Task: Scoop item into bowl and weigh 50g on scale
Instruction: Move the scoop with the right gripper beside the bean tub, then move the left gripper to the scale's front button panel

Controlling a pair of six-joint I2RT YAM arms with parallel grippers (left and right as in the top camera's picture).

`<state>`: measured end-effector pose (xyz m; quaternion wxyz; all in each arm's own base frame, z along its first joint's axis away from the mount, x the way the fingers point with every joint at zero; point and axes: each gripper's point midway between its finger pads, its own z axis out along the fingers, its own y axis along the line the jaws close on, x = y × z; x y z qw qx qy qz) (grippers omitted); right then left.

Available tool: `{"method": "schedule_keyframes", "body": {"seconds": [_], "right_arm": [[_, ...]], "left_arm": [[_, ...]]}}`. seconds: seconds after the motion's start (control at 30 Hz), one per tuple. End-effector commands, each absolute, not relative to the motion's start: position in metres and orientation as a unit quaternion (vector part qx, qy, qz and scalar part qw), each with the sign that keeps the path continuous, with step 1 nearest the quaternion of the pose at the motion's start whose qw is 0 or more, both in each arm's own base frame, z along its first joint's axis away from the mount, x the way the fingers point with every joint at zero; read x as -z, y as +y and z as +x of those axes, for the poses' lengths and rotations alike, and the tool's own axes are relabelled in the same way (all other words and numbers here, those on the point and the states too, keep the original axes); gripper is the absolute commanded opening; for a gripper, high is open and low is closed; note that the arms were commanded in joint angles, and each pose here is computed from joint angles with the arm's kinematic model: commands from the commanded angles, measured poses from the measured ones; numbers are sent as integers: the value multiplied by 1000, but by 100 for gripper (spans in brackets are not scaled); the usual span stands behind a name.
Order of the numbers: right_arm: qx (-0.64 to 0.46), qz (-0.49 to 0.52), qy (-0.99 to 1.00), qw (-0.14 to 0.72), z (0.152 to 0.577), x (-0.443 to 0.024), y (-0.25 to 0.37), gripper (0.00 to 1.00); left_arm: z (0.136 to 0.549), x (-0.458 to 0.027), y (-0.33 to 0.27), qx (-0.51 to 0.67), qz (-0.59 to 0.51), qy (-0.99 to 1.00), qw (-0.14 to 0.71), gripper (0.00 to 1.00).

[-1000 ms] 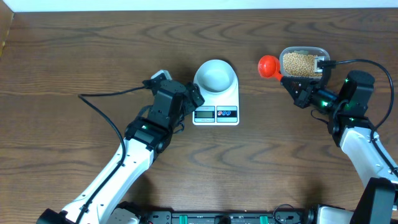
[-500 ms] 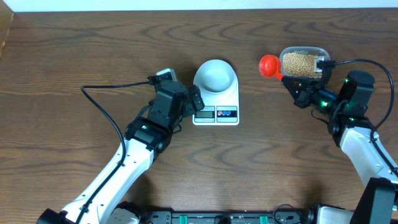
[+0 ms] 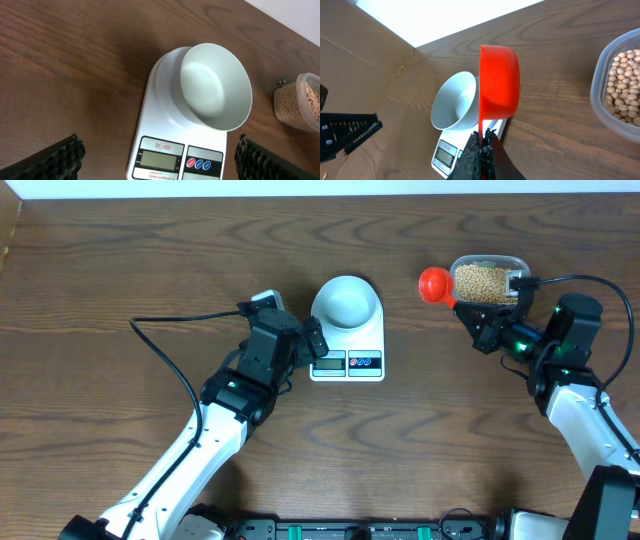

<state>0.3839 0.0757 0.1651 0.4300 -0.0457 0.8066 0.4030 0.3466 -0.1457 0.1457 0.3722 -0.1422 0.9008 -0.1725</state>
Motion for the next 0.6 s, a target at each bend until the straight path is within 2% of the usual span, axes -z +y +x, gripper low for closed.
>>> {"method": "schedule_keyframes", "body": {"seconds": [0.0, 0.13, 0.3, 0.4, 0.57], "right_arm": [[-397, -55, 804, 439, 387, -169, 75, 1], [-397, -55, 804, 439, 387, -169, 75, 1], [-397, -55, 804, 439, 387, -169, 75, 1], [-397, -55, 804, 439, 387, -169, 75, 1], [-397, -55, 804, 439, 387, -169, 75, 1]], "left_arm": [[347, -143, -143, 159, -131, 903, 377, 98], [347, -143, -145, 152, -106, 906, 380, 99], [348, -148, -149, 153, -78, 907, 385, 91], [349, -154, -154, 155, -61, 906, 389, 81], [346, -155, -162, 160, -50, 906, 390, 54]]}}
